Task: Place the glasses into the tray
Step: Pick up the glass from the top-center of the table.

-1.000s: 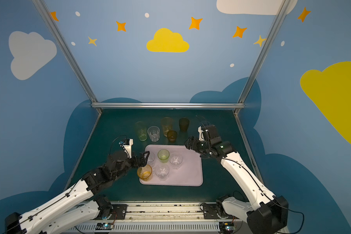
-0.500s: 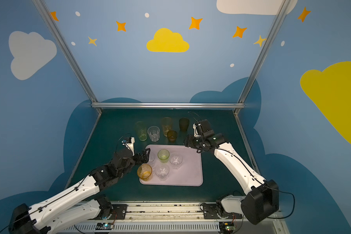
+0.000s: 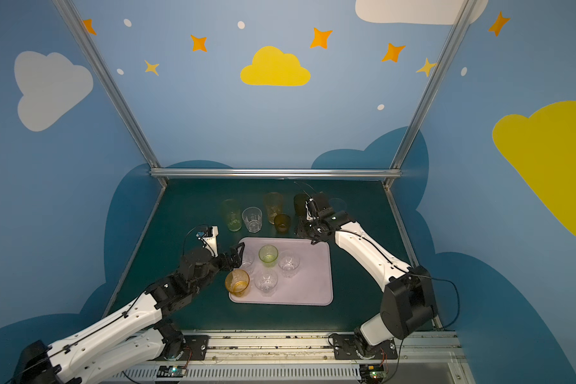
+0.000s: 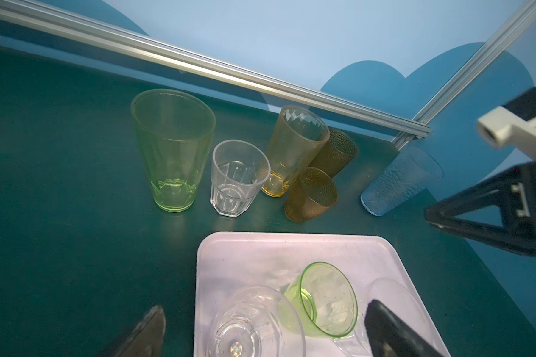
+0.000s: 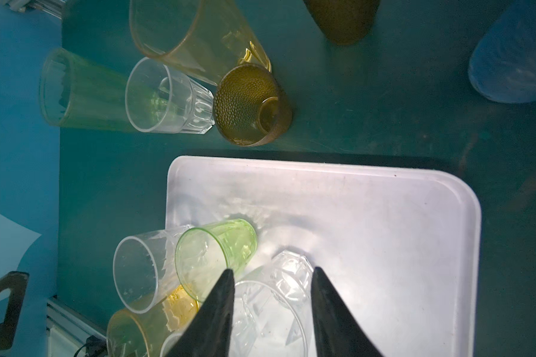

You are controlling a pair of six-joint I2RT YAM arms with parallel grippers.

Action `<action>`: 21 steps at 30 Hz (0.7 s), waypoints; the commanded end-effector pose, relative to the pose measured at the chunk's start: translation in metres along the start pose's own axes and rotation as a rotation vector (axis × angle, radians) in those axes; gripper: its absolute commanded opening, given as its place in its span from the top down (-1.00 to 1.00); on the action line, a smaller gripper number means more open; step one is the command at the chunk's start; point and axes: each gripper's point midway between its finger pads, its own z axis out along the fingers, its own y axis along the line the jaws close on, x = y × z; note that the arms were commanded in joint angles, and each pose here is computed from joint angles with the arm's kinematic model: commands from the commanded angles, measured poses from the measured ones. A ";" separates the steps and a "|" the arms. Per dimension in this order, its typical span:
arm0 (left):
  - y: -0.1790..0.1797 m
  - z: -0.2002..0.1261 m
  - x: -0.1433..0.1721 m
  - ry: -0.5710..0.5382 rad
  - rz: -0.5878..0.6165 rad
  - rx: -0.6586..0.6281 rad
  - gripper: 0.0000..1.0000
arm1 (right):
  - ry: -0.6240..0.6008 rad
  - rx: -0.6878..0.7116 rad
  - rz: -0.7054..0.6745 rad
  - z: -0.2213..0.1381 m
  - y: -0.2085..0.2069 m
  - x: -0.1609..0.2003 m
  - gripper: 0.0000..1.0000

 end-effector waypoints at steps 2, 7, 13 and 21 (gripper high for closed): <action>-0.005 0.002 0.003 -0.020 0.010 0.055 -1.00 | -0.031 -0.003 -0.027 0.009 0.014 -0.022 0.15; -0.004 0.008 0.010 0.005 0.040 0.050 -1.00 | -0.028 -0.003 -0.013 0.032 0.016 -0.031 0.15; 0.000 0.026 0.026 0.115 0.072 0.001 -1.00 | -0.029 0.044 -0.019 0.049 0.014 -0.044 0.14; 0.011 0.035 0.035 0.147 0.080 -0.059 -1.00 | -0.014 0.097 -0.035 0.070 0.004 -0.050 0.15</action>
